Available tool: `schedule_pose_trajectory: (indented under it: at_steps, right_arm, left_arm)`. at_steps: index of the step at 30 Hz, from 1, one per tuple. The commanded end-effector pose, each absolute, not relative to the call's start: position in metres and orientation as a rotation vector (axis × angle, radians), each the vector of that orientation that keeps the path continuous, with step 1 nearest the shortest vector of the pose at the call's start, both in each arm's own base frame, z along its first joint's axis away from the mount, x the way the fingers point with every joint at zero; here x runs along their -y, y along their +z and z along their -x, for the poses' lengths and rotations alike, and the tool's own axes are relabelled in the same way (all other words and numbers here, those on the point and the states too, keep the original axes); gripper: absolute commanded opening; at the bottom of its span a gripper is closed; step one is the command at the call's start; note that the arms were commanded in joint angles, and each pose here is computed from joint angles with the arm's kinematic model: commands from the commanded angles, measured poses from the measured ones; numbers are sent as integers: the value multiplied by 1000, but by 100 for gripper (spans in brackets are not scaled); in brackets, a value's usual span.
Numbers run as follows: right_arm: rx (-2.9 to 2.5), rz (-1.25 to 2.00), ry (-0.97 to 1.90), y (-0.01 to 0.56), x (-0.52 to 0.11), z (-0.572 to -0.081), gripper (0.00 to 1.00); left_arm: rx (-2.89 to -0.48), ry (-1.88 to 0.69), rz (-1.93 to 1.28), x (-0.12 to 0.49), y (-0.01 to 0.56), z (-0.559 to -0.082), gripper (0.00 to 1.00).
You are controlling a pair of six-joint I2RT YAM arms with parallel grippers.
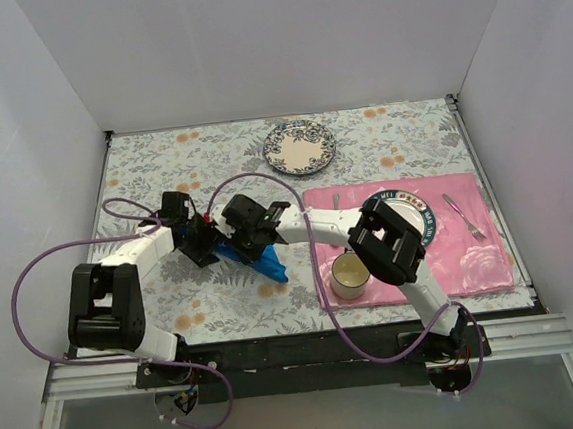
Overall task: Fold the napkin, place the utensils inside, and roll it up
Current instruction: Roll the napkin with the utensil
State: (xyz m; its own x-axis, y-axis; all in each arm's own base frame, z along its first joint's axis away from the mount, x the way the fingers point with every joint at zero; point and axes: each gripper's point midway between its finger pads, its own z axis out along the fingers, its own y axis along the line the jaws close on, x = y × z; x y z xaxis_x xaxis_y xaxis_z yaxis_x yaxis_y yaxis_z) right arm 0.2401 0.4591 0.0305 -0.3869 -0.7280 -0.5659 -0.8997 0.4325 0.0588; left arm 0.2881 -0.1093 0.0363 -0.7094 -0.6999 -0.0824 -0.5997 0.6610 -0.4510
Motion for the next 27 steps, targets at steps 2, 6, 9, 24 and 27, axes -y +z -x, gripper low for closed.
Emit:
schedule_pose_trajectory:
  at_steps: [2, 6, 9, 24, 27]
  right_arm:
    - [-2391, 1238, 1028, 28, -467, -225, 15]
    - [-2455, 1113, 1313, 23, -461, -226, 15]
    - [-2495, 1043, 1498, 20, -457, -224, 15]
    - [-2544, 953, 1592, 12, -442, -241, 28]
    - [-2553, 996, 1486, 17, -437, -244, 33]
  left_arm:
    - [-2510, -474, 932, 89, 75, -298, 54]
    - [-2455, -497, 918, 88, 91, -296, 53]
    - [-2442, -579, 905, 97, 97, -300, 48]
    - [-2465, -774, 961, 127, 56, -332, 30]
    - [-2485, -731, 977, 123, 44, -329, 30]
